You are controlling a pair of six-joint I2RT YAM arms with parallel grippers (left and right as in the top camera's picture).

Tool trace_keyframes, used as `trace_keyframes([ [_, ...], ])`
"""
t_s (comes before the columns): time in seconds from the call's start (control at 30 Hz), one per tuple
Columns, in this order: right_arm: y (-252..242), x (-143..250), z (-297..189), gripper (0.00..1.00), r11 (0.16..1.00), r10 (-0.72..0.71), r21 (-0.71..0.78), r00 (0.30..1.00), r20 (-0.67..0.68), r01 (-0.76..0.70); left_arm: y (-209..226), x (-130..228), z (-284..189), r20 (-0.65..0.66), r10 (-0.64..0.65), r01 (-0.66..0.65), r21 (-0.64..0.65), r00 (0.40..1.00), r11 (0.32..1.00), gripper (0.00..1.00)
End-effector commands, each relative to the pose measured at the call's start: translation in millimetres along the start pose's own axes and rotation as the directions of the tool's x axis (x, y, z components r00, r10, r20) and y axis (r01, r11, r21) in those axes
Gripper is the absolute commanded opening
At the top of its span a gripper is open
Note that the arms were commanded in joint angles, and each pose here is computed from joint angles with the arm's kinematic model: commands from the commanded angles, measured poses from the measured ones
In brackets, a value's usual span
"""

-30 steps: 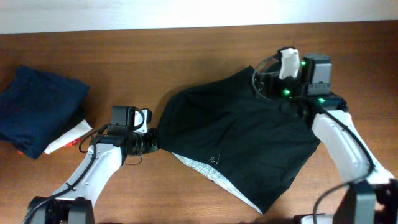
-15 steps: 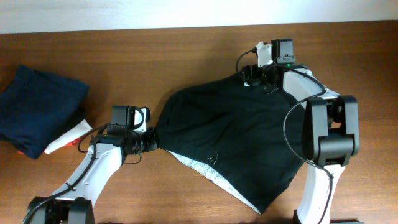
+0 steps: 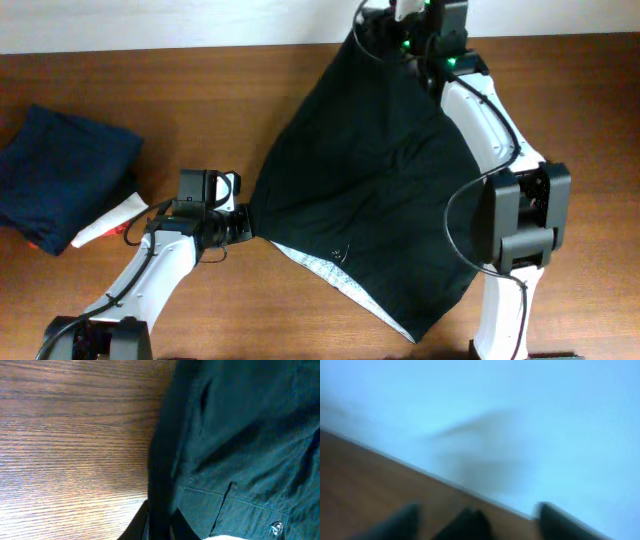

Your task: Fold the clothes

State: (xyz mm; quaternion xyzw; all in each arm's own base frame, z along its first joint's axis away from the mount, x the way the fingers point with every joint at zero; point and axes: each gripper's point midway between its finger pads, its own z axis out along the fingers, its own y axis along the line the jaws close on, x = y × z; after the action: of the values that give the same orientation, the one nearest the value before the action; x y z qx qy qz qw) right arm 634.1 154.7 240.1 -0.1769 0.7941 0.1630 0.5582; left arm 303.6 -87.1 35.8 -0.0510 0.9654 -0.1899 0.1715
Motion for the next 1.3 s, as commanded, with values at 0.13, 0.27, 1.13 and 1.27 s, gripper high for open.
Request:
trace_keyframes([
  [0.13, -76.6, 95.5, -85.4, 0.99, 0.948, 0.276, 0.266, 0.866, -0.417, -0.174, 4.6, -21.4, -3.4, 0.092, 0.032, -0.028, -0.04, 0.995, 0.999, 0.02],
  [0.27, -134.1, 134.0, -218.5, 0.99, 0.733, 0.662, 0.553, 0.603, -0.445, -0.396, 22.8, -82.3, -24.3, 0.316, 0.1, -0.032, -0.214, 0.943, 0.976, 0.01],
  [1.13, 12.6, 313.2, -298.9, 0.98, 0.417, 0.702, 0.509, -0.089, -0.707, -0.753, 5.3, 48.0, -42.7, -0.416, -0.374, 0.335, -0.167, 0.829, 0.927, 0.99],
  [1.27, 25.6, 330.6, -272.5, 0.89, 0.449, 0.712, 0.508, -0.049, -0.7, -0.735, -10.4, 55.7, -29.6, -0.421, -0.324, 0.285, -0.153, 0.847, 0.946, 0.99],
])
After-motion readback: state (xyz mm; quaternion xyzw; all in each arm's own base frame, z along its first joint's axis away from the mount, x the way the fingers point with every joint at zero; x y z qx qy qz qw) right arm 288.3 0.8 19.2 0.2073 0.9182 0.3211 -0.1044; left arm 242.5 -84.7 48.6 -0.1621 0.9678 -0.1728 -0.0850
